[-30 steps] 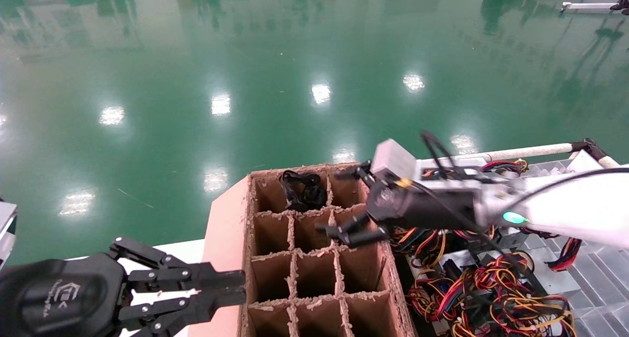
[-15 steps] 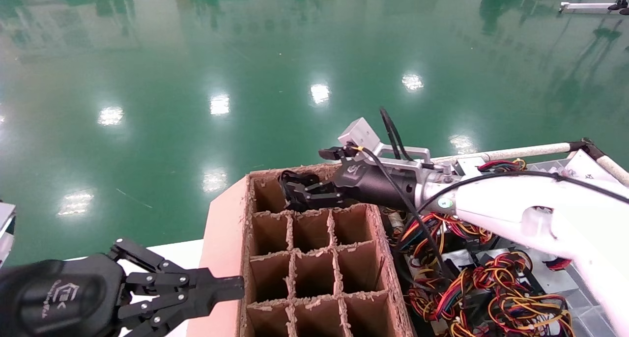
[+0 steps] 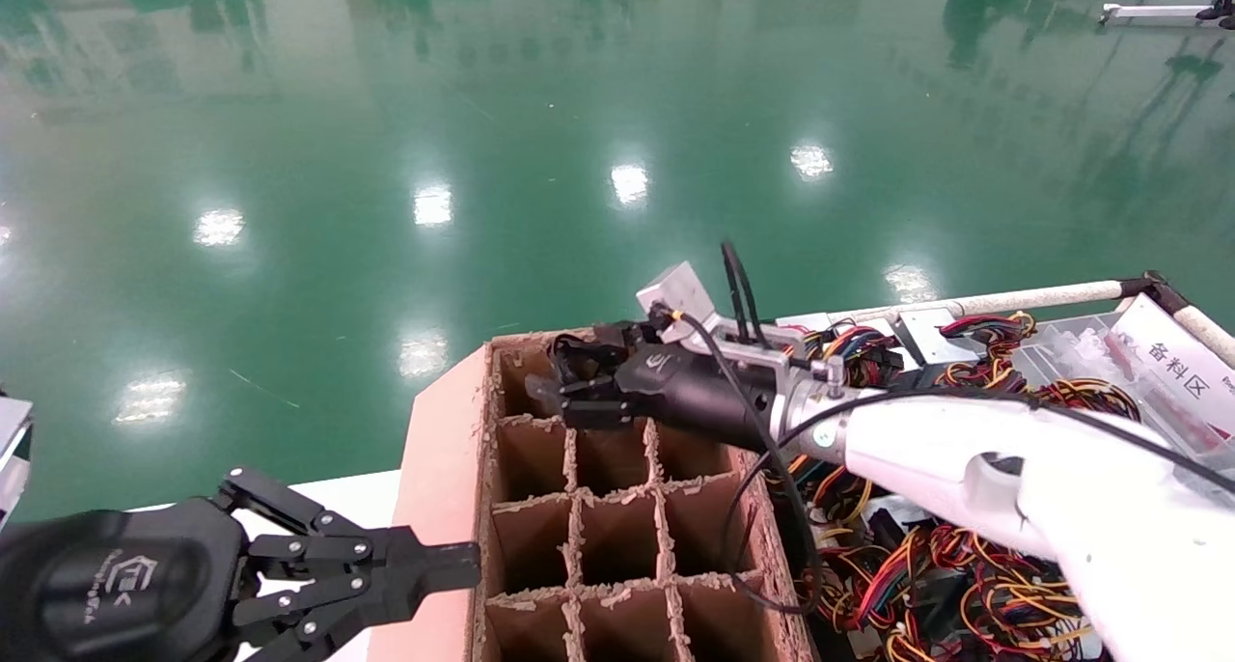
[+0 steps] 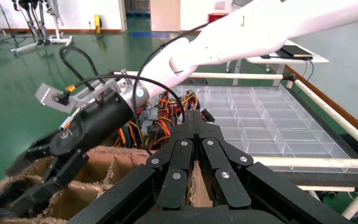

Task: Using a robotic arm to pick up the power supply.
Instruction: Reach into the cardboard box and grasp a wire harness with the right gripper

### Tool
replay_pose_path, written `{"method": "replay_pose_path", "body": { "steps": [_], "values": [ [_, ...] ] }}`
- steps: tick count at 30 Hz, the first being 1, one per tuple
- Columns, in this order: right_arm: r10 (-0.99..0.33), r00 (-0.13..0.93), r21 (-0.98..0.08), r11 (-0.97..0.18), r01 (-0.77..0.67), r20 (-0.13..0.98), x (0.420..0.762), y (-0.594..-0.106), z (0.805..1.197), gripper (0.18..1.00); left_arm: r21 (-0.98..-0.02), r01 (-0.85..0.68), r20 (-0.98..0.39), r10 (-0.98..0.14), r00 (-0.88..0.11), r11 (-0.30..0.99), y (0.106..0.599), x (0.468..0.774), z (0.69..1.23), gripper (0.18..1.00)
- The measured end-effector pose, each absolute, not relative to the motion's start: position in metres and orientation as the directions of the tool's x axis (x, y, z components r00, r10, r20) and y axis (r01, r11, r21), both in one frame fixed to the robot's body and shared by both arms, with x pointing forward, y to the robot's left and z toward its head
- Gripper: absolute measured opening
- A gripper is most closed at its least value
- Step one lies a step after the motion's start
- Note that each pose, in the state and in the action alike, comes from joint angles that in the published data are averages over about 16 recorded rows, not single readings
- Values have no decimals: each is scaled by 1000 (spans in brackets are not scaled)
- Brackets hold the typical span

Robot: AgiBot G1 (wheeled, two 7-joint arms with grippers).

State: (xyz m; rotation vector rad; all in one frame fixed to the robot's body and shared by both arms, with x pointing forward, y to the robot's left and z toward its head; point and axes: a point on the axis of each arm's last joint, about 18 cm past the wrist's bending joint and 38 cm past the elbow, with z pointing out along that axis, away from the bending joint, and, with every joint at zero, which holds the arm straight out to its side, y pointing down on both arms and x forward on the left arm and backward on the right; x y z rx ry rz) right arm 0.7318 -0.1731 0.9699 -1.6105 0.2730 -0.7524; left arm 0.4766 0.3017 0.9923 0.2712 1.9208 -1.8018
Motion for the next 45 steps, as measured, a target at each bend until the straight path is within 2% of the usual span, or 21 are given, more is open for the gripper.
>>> {"method": "replay_pose_path", "body": {
  "steps": [10,16,22,28,38,45],
  "values": [
    [-567,772,-957,-213,199,287,732,-167,948,979,-880,462,-475,-183,-861,109,302,477,992,191],
    [-580,760,-954,-235,188,293,736,-169,941,932,-880,462,-475,-183,-861,109,302,477,992,191],
    [-599,744,-952,-248,180,297,740,-171,937,851,-880,462,-475,-183,-861,109,302,477,992,191],
    [-612,735,-953,-249,174,294,742,-173,934,732,-880,462,-475,-183,-861,109,302,477,992,191],
    [-625,729,-958,-238,162,279,743,-175,930,485,-880,462,-475,-183,-861,109,302,477,992,191],
    [-643,720,-963,-221,152,261,745,-178,929,356,-880,462,-475,-183,-861,109,302,477,992,191]
  ]
}}
